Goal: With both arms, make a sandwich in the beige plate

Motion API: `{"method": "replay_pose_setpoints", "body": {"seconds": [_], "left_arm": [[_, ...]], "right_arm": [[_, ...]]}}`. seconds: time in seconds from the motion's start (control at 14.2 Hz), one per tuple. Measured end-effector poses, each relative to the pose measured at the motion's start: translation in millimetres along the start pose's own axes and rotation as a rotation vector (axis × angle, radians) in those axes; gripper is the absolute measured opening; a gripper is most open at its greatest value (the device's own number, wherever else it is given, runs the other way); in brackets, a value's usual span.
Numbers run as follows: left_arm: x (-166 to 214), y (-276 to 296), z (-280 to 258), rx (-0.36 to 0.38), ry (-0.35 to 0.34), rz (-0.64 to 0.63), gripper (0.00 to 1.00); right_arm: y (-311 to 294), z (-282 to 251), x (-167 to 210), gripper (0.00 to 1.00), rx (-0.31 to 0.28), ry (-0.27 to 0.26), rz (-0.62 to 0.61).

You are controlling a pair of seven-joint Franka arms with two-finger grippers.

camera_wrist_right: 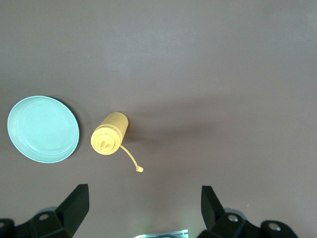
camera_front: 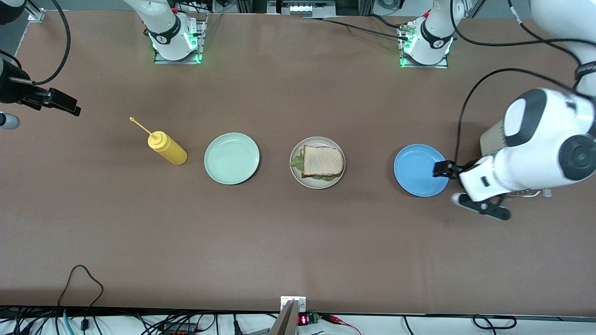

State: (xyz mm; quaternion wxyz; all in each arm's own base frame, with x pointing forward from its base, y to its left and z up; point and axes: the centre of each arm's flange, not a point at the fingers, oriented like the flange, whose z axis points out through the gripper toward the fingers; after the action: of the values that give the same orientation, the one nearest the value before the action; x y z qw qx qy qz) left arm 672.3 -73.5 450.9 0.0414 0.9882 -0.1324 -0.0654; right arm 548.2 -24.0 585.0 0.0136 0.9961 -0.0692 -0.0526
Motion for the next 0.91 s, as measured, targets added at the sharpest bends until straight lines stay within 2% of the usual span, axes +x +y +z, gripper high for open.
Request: {"method": "replay_pose_setpoints", "body": {"seconds": [0.21, 0.42, 0.7, 0.91], "left_arm": [[-24.1, -27.3, -60.5, 0.092, 0.083, -0.077, 1.0], [-59.7, -30.7, -124.8, 0.12, 0.164, -0.164, 1.0], [-112.0, -29.5, -164.5, 0.116, 0.11, -0.264, 1.0], [-117.0, -37.2, -147.8, 0.089, 0.097, -0.281, 1.0]], "right_arm": [[0.3, 0.0, 0.0, 1.0, 0.0, 0.0, 0.001], [0.3, 0.0, 0.0, 1.0, 0.0, 0.0, 0.001], [0.5, 0.1, -0.1, 1.0, 0.0, -0.001, 0.001], [0.4, 0.2, -0.3, 1.0, 0.0, -0.003, 0.001]]}}
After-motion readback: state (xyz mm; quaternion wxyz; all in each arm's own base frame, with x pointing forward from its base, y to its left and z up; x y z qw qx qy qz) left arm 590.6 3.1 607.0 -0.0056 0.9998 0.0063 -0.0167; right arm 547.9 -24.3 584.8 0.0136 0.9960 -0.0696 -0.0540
